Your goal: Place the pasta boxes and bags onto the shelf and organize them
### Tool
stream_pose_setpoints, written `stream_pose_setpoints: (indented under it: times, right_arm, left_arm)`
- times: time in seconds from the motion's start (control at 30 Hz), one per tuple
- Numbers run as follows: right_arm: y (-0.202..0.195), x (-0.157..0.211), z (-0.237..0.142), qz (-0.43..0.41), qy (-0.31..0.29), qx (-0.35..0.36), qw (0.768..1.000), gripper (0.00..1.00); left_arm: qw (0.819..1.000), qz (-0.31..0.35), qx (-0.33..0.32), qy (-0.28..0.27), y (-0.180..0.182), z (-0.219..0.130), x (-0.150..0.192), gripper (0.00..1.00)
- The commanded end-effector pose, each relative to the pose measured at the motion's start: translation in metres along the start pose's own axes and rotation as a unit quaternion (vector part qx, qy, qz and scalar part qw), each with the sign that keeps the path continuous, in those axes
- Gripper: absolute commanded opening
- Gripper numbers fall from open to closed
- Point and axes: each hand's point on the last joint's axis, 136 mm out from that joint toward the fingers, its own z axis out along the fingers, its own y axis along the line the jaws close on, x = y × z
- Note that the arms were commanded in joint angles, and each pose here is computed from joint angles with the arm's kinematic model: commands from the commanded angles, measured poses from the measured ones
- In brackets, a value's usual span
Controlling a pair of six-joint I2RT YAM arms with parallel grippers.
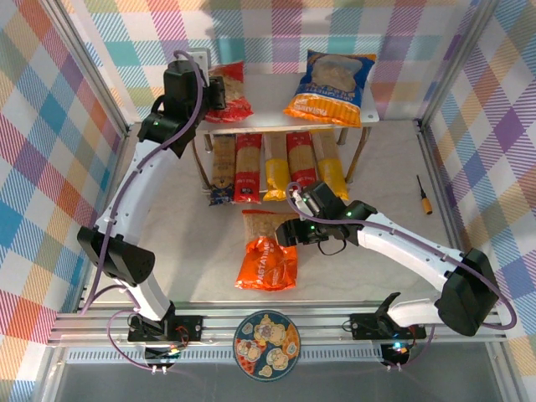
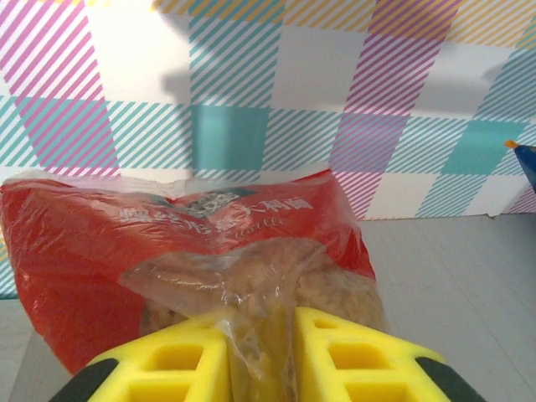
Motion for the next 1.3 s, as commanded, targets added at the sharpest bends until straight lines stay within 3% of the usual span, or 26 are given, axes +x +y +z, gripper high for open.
stream_pose_setpoints:
  times: [0.0,0.1,0.17,0.27,0.43,0.77,1.03,1.17,1.27]
  right_arm:
    - [0.004,-0.003,-0.002,-0.012,0.000,0.000,1.000,0.66]
    - [0.003,-0.001,-0.001,-0.011,0.002,0.001,1.000,0.66]
    - [0.003,-0.001,-0.001,-0.011,0.003,0.002,1.000,0.66]
    - [0.003,-0.001,0.000,-0.011,0.003,0.002,1.000,0.67]
    - [0.004,-0.002,0.000,-0.010,0.003,-0.001,1.000,0.67]
    - [0.006,-0.003,-0.007,-0.015,-0.006,-0.002,1.000,0.67]
    - [0.006,-0.005,-0.013,-0.022,-0.012,0.001,1.000,0.69]
    - [0.019,-0.012,-0.031,-0.047,-0.036,-0.018,0.998,0.72]
    - [0.031,-0.025,-0.061,-0.073,-0.076,-0.023,0.994,0.72]
  left_arm:
    - [0.999,0.009,0.026,0.028,-0.008,0.018,0.023,0.28]
    - [0.999,0.007,0.023,0.033,-0.007,0.020,0.027,0.37]
    - [0.999,0.006,0.021,0.032,-0.006,0.018,0.027,0.48]
    - [1.000,0.005,0.017,0.026,-0.004,0.014,0.024,0.78]
    - [1.000,0.007,0.014,0.014,-0.002,0.004,0.014,0.97]
    - [0.998,0.003,0.046,-0.042,-0.011,-0.024,-0.022,1.00]
    - [0.990,-0.017,0.063,-0.126,-0.010,-0.070,-0.068,1.00]
    - [0.987,-0.022,0.055,-0.148,-0.005,-0.092,-0.082,1.00]
    - [0.987,-0.028,0.063,-0.144,-0.006,-0.108,-0.083,0.92]
